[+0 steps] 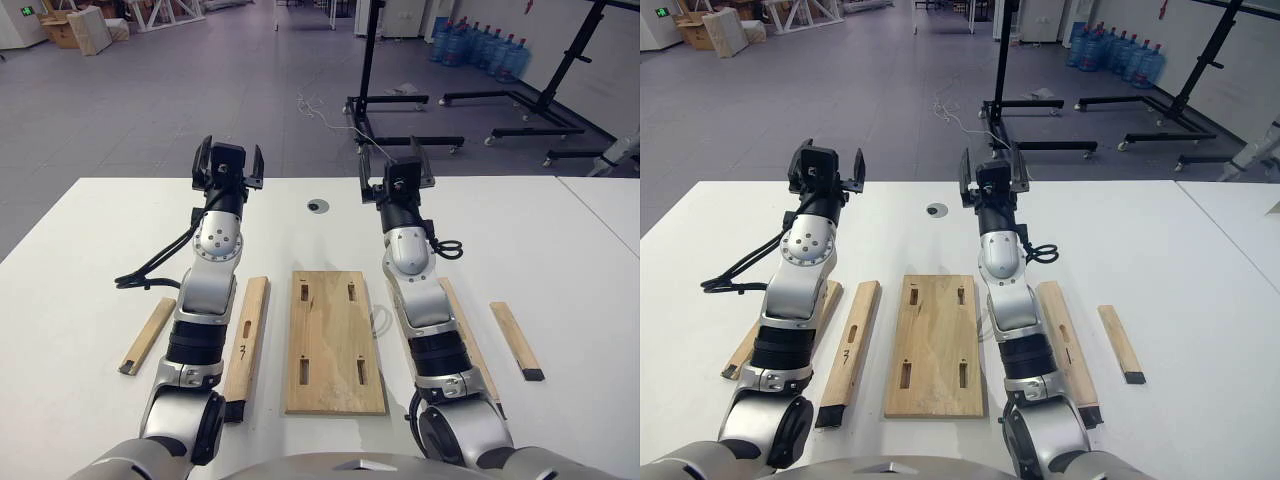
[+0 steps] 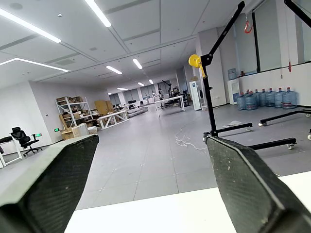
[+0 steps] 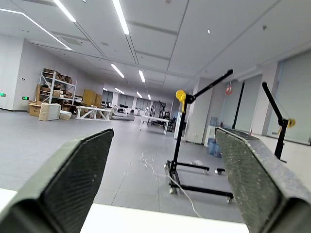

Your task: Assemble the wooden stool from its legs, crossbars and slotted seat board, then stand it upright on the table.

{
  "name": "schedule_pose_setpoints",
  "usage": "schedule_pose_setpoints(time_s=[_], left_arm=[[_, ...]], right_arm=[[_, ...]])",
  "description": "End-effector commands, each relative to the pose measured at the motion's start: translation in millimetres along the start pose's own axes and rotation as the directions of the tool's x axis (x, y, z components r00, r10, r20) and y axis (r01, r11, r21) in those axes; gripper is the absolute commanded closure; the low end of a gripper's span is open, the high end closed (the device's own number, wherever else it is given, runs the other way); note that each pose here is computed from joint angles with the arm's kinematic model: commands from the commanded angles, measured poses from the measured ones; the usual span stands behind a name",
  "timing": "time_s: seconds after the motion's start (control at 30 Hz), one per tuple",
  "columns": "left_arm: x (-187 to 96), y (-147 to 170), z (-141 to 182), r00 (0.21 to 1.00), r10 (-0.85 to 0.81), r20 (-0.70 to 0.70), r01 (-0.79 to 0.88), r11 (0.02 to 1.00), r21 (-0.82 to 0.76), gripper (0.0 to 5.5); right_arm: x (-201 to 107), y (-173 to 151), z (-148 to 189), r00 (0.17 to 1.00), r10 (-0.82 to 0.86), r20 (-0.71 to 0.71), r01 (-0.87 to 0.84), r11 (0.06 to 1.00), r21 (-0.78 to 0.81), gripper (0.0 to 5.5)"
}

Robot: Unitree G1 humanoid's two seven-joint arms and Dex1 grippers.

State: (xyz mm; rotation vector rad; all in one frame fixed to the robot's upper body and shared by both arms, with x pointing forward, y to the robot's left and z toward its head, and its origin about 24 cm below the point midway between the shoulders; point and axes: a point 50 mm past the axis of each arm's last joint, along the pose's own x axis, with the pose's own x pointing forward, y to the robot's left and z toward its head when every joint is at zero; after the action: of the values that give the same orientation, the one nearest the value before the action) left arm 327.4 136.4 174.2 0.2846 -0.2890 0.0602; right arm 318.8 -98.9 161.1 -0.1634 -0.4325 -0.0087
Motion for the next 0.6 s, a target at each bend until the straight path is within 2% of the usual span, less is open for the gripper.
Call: schedule_pose_setpoints(time_s=[0.03, 0.37, 0.6], left_arm=[[2.5, -4.1, 1.3, 0.999, -0.044, 0.005, 0.044, 0.999, 0.010, 1.45], [1.9, -6.1, 1.1, 0.994, -0.107, 0.013, 0.107, 0.991, -0.075, 1.45], [0.6, -6.0, 0.0, 0.993, -0.113, 0.020, 0.114, 0.992, -0.048, 1.45]], right_arm=[[0.0, -3.2, -0.9, 1.000, 0.003, -0.017, -0.002, 1.000, 0.011, 1.68], [0.9, -1.1, 1.4, 0.999, 0.021, 0.041, -0.020, 1.000, -0.016, 1.68], [0.2, 0.8, 1.9, 0.998, 0.025, 0.060, -0.024, 0.999, -0.022, 1.68]])
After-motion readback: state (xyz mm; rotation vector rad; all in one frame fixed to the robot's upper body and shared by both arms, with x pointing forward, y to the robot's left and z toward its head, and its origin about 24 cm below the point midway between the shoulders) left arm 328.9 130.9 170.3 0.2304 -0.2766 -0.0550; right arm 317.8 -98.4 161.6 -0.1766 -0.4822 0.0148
